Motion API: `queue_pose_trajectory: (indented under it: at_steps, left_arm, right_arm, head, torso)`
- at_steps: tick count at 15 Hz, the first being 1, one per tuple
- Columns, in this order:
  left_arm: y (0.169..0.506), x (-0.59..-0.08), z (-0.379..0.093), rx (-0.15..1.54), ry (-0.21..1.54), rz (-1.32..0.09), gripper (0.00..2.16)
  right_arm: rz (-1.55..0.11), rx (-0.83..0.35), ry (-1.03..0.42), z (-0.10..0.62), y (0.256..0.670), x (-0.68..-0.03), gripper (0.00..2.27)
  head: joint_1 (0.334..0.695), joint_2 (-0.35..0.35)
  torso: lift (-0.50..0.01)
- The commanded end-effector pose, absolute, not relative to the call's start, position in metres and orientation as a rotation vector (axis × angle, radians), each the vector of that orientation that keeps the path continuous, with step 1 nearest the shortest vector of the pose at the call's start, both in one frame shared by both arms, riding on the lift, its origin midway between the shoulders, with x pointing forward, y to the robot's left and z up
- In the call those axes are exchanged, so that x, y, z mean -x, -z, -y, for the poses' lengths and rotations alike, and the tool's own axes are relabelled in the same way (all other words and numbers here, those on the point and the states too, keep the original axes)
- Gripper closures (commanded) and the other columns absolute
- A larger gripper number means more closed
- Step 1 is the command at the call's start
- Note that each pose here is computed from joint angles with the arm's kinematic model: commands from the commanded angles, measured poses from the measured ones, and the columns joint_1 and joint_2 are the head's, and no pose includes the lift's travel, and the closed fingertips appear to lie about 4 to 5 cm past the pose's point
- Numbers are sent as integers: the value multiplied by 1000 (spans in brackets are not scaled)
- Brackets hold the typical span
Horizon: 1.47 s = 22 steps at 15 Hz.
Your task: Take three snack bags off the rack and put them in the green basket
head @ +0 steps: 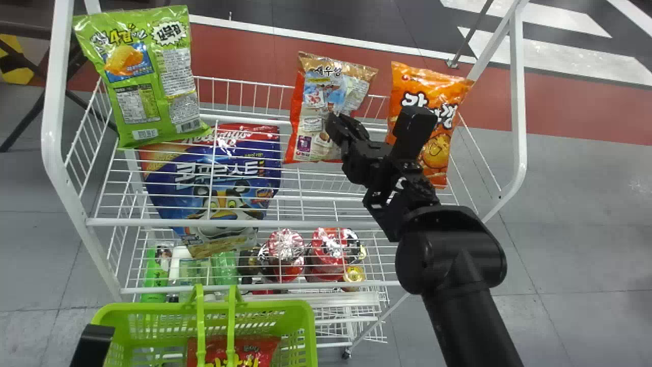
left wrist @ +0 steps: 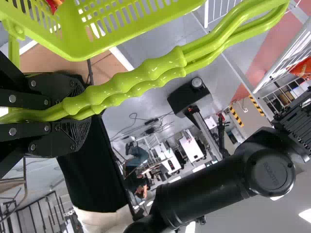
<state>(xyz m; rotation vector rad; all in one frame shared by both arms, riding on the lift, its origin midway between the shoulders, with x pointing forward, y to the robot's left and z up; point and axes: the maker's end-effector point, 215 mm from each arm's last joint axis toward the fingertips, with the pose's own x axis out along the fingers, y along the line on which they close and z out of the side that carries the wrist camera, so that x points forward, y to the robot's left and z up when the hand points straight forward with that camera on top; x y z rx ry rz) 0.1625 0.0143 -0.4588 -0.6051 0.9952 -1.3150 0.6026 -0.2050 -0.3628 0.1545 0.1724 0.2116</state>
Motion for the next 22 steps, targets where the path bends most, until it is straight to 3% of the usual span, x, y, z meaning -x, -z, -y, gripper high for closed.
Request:
queue_pose_trajectory:
  at_steps: [1, 9, 15, 18, 22]
  left_arm:
    - [458, -162, -14, 607, 1315, -996, 1909]
    - [455, -162, -14, 605, 1318, -995, 1909]
    - [455, -163, -12, 609, 1314, -990, 1909]
    - [457, -164, -10, 610, 1308, -982, 1909]
    - [457, -165, -5, 607, 1314, -970, 1909]
  right_arm:
    - [-144, -150, -212, 207, 345, -586, 2192]
    - [-276, -148, -210, 209, 313, -464, 2189]
    - [-806, -96, -234, 205, 406, -330, 2189]
    - [-1072, -126, -326, 176, 451, -254, 2189]
    - [-1200, -133, -438, 136, 484, -213, 2189]
  head:
    - [695, -275]
    - [695, -329]
    - [695, -350]
    - [695, -350]
    - [695, -350]
  torso:
    - [-27]
    - [-27]
    - [-27]
    - [-27]
    - [-27]
